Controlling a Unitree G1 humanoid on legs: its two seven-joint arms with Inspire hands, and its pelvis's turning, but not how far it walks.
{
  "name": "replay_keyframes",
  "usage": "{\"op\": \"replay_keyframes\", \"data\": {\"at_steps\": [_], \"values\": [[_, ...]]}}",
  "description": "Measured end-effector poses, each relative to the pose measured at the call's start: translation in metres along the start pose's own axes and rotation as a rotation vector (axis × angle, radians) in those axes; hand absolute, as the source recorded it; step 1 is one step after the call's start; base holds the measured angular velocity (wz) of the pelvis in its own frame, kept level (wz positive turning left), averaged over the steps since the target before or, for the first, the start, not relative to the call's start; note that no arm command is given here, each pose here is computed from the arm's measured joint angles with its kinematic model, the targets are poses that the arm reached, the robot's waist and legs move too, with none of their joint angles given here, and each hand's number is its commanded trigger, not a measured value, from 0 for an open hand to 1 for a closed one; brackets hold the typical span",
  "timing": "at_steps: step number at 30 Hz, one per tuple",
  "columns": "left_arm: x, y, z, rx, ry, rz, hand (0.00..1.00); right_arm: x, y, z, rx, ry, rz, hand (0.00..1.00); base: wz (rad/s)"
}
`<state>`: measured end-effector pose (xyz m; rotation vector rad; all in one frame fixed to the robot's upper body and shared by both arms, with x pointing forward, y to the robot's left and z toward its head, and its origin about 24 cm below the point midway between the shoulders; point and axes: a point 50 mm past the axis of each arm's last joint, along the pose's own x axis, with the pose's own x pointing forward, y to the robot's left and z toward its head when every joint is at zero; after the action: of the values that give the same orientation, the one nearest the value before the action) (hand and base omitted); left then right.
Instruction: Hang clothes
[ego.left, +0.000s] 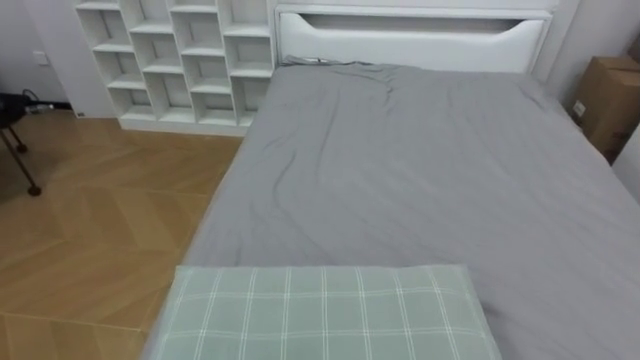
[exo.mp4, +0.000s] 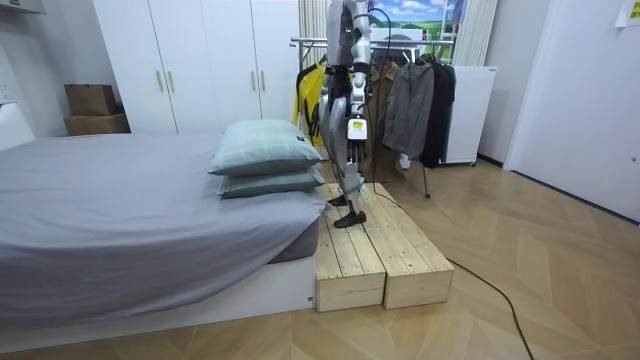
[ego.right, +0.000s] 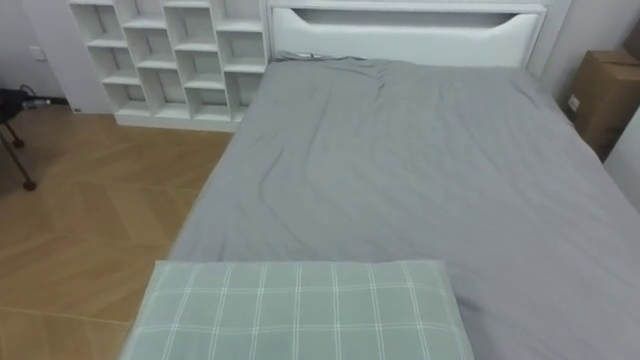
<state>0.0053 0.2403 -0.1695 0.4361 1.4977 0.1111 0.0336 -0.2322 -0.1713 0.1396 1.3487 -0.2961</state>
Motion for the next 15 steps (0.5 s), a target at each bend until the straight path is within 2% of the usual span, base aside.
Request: {"op": "replay_keyframes", "data": {"at_steps": [15], "values": [[-0.0008,-0.0061,-0.0031,0.044,0.013,-0.035,0.00,0.0003,0.0010,0.0038,-0.002,-0.013,0.010,0.00,0.00]]}}
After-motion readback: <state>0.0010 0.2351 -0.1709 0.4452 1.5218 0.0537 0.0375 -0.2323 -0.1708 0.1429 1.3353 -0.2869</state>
